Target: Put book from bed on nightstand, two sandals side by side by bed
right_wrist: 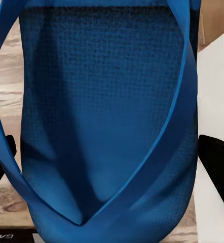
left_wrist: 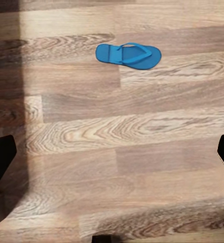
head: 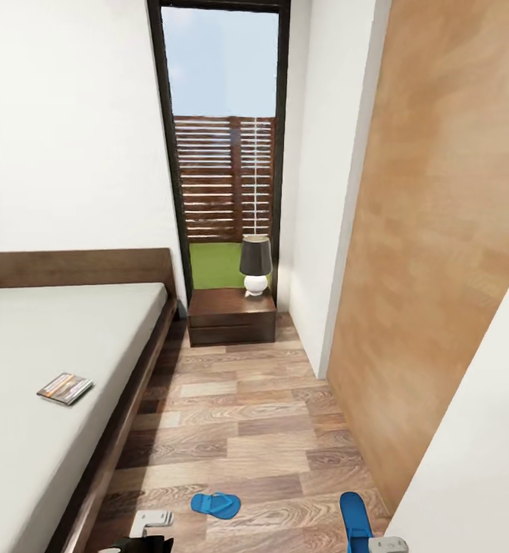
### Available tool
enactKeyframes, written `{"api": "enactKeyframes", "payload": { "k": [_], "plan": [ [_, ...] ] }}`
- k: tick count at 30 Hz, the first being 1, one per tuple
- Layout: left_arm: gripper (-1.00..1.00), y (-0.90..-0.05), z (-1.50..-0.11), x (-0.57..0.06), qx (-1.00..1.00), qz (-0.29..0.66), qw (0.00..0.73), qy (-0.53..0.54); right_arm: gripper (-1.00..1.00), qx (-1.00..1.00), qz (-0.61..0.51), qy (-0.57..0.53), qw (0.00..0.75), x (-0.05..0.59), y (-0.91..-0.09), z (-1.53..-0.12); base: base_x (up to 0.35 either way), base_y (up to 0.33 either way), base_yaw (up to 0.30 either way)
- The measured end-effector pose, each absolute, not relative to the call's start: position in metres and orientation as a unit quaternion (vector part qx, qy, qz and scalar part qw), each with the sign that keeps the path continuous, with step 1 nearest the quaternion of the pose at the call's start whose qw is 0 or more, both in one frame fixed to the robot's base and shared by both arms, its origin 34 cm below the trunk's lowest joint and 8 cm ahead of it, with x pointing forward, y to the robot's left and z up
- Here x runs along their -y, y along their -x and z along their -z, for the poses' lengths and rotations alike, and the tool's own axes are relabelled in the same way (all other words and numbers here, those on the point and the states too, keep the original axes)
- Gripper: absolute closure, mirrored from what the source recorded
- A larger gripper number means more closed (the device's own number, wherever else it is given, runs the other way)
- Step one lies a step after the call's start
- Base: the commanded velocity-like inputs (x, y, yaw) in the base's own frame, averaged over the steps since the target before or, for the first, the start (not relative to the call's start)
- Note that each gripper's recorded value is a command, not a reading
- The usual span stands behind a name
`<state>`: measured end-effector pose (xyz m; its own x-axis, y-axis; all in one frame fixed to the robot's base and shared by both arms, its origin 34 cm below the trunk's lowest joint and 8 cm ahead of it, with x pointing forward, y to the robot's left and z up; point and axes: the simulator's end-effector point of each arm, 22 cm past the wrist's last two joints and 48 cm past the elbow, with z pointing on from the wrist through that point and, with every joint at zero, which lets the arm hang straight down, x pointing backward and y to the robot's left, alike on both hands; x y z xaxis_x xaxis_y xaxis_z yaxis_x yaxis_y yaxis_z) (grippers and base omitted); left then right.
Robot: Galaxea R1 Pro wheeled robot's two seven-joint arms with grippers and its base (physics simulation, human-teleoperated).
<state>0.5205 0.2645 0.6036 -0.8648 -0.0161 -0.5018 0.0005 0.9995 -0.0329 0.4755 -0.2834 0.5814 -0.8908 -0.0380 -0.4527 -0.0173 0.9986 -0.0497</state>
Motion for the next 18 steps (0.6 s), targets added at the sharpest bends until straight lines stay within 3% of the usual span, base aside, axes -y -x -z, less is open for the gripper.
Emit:
{"api": "enactKeyframes", "payload": {
  "k": [18],
  "plan": [
    [-1.0, -0.5202, -0.6033, -0.2645, -0.966, 0.016, 0.26, 0.004, 1.0, -0.972, 0.021, 0.015, 0.233, 0.2821, -0.4751, -0.581, 0.186, -0.066, 0.094]
  ]
}}
